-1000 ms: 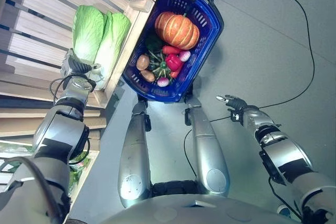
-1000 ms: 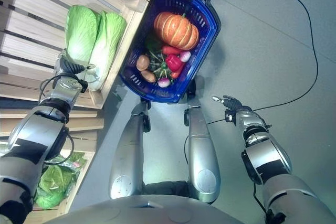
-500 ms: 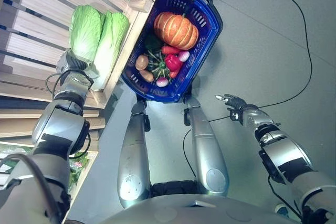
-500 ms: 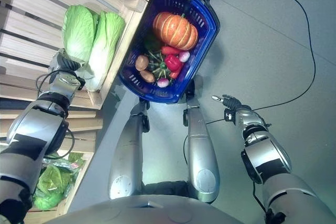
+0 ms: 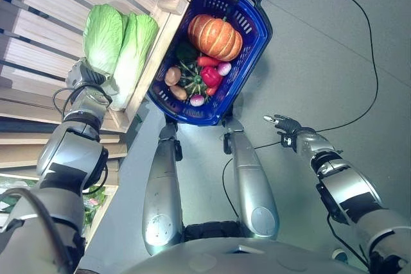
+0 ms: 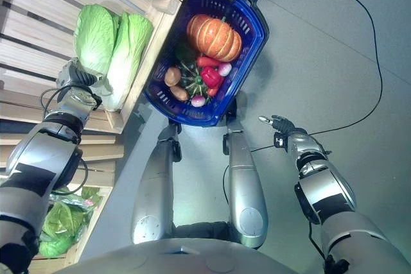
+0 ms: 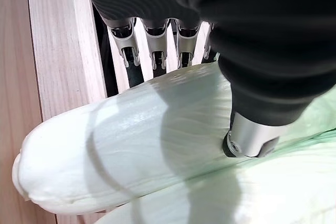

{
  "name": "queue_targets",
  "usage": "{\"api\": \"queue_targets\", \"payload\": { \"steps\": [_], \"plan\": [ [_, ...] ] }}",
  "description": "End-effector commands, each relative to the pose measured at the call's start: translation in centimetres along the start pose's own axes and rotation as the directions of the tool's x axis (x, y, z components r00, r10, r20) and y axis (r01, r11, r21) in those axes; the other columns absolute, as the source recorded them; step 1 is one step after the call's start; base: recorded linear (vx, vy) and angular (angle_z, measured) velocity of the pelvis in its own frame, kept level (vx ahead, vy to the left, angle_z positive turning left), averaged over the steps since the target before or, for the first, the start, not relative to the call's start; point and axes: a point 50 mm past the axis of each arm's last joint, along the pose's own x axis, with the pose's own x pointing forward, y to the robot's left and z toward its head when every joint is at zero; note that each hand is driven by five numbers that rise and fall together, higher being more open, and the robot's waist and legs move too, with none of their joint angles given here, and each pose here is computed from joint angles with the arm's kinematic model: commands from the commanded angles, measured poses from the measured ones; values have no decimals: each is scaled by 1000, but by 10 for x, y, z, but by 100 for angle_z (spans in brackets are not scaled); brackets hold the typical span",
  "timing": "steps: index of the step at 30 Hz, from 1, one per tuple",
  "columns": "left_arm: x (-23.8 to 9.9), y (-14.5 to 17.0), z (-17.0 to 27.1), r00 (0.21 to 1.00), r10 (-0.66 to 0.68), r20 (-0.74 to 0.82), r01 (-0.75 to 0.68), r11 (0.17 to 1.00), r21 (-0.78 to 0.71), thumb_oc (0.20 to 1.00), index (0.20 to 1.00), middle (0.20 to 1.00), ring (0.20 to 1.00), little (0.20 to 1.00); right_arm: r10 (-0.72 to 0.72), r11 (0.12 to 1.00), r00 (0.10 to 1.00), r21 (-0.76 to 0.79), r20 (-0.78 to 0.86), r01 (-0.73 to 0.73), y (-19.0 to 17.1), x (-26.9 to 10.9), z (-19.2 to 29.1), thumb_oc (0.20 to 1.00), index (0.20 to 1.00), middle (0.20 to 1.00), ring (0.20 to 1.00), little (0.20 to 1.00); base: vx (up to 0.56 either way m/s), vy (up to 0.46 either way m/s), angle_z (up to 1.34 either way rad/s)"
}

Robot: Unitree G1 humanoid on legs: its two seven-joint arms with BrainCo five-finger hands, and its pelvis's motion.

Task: Pick up fruits and vegetables into the basket

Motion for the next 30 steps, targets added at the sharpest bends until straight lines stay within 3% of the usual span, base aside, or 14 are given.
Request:
{"api": "queue_targets", "payload": {
  "steps": [1,14,21,30],
  "plan": [
    [-12,-27,-11,999,-49,-17,46,991,-129,200,200,200,200,200,-16,1000,999,24,-30,17,-4,-1,-18,1000,1000,1000,1000,1000,0,0,0],
    [-18,-8,4,970,192,150,-103,881,-462,200,200,200,200,200,-124,963,937,267,328,34,-10,-9,26,1000,1000,1000,1000,1000,-3,-9,0],
    [-36,-7,27,902,310,301,-121,851,-511,200,200,200,200,200,-182,944,827,331,533,-6,1,-25,66,1000,1000,1000,1000,1000,-16,-33,2],
    [-53,-4,46,817,391,423,-150,853,-500,200,200,200,200,200,-141,941,689,313,711,-131,25,-54,99,1000,1000,1000,1000,1000,-1,-6,2]
  ]
}}
